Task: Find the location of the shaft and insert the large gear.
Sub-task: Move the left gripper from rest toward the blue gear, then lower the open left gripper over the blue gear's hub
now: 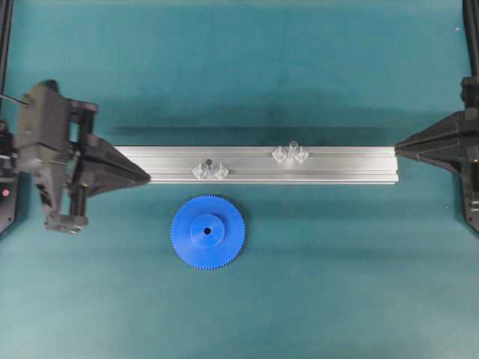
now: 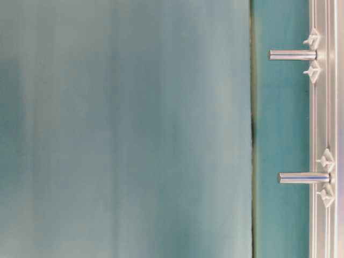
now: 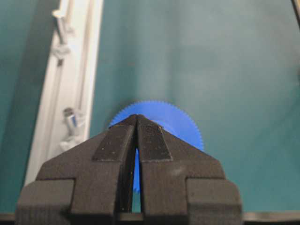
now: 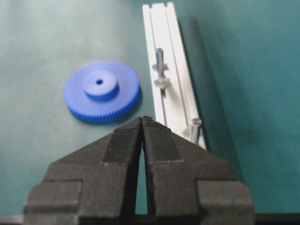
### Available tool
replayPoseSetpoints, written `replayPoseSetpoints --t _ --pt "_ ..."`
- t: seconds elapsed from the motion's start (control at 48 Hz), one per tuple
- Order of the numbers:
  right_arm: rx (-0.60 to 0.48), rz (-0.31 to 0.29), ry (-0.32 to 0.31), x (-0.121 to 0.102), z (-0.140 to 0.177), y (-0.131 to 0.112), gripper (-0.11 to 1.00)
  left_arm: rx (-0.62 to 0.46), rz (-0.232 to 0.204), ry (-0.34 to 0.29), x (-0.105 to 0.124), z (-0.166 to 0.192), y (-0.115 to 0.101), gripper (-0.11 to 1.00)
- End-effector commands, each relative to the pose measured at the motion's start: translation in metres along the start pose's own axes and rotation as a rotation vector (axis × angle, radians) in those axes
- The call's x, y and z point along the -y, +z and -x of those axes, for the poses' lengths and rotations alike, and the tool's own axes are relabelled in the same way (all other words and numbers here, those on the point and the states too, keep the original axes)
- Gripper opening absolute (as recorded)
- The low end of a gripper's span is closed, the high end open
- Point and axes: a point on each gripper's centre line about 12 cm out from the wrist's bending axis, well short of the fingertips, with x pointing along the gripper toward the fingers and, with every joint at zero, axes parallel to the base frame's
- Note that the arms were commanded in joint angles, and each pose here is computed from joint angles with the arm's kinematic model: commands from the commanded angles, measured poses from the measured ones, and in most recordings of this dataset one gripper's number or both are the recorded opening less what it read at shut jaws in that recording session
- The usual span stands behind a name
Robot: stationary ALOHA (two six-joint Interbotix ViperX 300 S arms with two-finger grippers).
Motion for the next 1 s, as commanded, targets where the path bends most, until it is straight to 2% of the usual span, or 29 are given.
replayPoseSetpoints --t 0.0,0.104,0.291,0.375,0.479,0.645,0.708,0.749,0.978 --pt "0.006 -0.006 -0.016 0.002 0.001 0.010 0.10 0.014 -0.009 -0.027 0.009 -0.007 0.011 0.01" --pt "-0.022 -0.006 -0.023 0.003 0.002 0.007 0.10 -0.022 -0.013 -0.048 0.016 -0.018 0.006 0.01" --pt "-0.058 -0.008 -0.025 0.003 0.003 0.004 0.10 -0.107 -0.022 -0.043 0.018 -0.039 0.005 0.01" --pt "-0.056 -0.008 -0.025 0.003 0.006 0.005 0.12 -0.136 -0.022 -0.039 0.019 -0.046 0.005 0.06" --pt "-0.056 -0.007 -0.025 0.003 0.007 0.004 0.14 -0.167 -0.023 -0.036 0.019 -0.054 0.002 0.24" --pt "-0.077 -0.008 -0.027 0.004 0.005 -0.008 0.14 -0.172 -0.021 -0.042 0.021 -0.065 -0.002 0.72" --pt "-0.090 -0.007 -0.028 0.005 0.004 -0.013 0.14 -0.174 -0.021 -0.042 0.022 -0.072 -0.003 0.86" --pt "-0.096 -0.007 -0.028 0.005 0.003 -0.015 0.14 -0.190 -0.024 -0.041 0.022 -0.077 -0.007 0.89" --pt "-0.126 -0.009 -0.031 0.006 0.001 -0.021 0.14 -0.294 -0.028 -0.030 0.020 -0.105 -0.038 0.88"
